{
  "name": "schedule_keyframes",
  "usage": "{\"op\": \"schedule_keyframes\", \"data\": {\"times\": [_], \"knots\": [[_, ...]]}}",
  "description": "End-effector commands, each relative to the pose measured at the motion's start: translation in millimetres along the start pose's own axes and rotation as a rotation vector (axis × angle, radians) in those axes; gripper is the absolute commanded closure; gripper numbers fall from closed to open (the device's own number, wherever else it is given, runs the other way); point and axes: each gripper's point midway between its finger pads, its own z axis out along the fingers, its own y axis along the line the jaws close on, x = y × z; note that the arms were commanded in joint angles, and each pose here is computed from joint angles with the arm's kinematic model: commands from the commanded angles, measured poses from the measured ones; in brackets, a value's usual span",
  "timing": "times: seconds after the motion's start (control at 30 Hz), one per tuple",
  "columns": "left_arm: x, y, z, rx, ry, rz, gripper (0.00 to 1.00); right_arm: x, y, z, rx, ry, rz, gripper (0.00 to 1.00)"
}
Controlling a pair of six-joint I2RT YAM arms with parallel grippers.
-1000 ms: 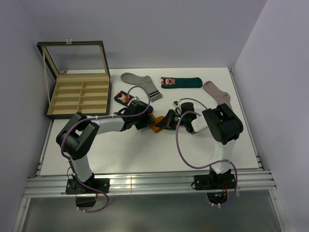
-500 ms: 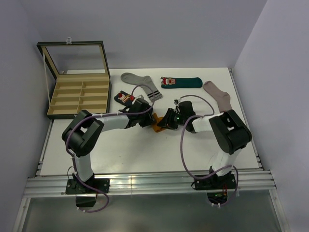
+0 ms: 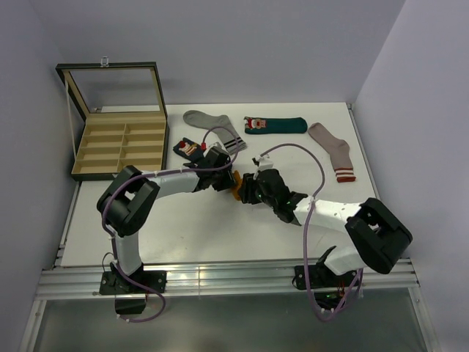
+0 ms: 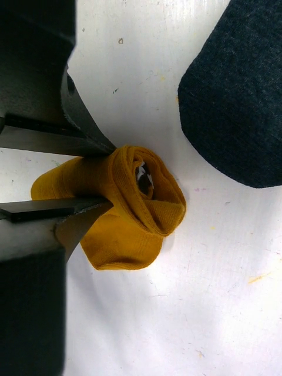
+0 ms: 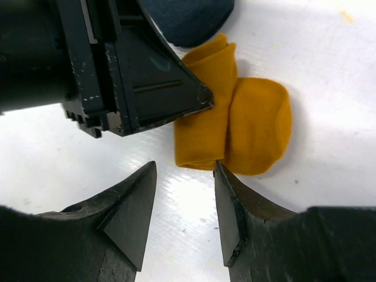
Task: Roll the socks
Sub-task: Roll the sock at the center of the board.
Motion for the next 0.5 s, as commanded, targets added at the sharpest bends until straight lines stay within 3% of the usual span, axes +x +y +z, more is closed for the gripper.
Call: {"op": "schedule_keyframes", "data": {"times": [0.0,0.47], "knots": [[30.6,44.4,9.1,-0.156,0.089,0.065,0.66,-17.1,-8.3,3.9,0.102,-0.105,-0.126,0.48],[31.6,41.2,6.8,-0.151,0.102,0.072,0.66,-13.3,22.1,27.7,0.158,-0.135,-0.336,0.47]]}}
